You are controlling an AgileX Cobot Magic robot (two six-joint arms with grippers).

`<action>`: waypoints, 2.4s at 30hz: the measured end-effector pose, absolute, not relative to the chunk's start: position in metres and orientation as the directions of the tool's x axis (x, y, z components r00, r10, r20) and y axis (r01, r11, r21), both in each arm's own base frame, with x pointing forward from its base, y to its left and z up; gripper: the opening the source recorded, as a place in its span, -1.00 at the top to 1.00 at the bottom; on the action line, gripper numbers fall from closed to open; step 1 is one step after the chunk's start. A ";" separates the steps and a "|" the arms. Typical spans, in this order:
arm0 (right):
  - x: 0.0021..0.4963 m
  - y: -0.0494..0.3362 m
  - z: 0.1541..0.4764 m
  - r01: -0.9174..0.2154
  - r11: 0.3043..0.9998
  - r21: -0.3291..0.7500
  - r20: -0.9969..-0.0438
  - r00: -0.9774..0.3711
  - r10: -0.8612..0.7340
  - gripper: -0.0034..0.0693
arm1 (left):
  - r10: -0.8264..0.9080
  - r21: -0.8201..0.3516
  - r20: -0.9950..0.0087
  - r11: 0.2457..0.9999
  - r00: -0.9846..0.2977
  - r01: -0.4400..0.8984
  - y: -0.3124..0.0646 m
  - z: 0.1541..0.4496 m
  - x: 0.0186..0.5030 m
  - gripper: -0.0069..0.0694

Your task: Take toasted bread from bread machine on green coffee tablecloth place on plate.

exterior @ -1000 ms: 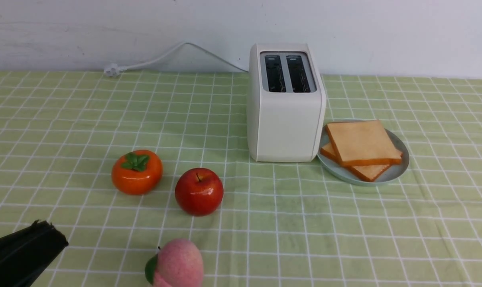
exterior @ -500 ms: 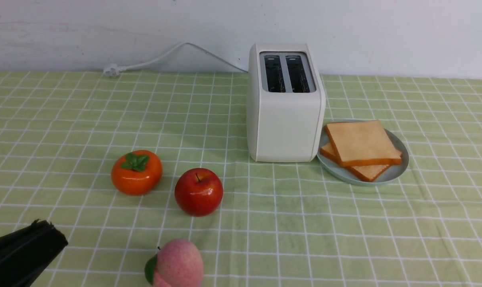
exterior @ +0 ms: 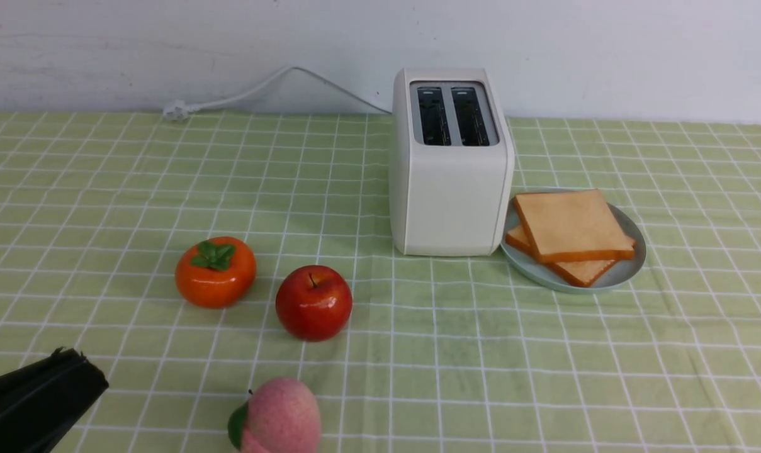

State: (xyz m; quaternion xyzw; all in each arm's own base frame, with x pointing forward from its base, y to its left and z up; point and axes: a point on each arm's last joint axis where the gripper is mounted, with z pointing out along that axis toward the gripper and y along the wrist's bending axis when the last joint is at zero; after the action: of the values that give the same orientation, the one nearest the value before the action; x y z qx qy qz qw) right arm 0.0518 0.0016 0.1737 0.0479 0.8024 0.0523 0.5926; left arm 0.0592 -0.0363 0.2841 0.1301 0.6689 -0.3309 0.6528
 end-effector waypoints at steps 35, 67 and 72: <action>0.052 0.002 0.173 0.016 0.990 0.138 -0.945 -0.296 0.136 0.90 | -0.191 -0.037 -0.976 0.623 0.105 0.782 -0.050 0.295 0.043 0.85; 0.052 0.002 0.173 0.016 0.990 0.138 -0.945 -0.296 0.136 0.79 | -0.269 -0.280 -0.954 0.958 -0.136 0.070 -0.005 0.217 0.054 0.85; 0.052 0.002 0.173 0.016 0.990 0.138 -0.945 -0.296 0.136 0.77 | -0.249 -0.259 -0.949 0.966 -0.192 0.025 -0.004 0.187 0.054 0.85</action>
State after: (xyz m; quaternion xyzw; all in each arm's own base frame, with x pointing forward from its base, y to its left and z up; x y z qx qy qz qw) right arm 0.0517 0.0015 0.1735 0.0474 0.8033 0.0510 0.5915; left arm 0.0544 -0.0036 0.1868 -0.0733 0.7642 -0.1088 0.6315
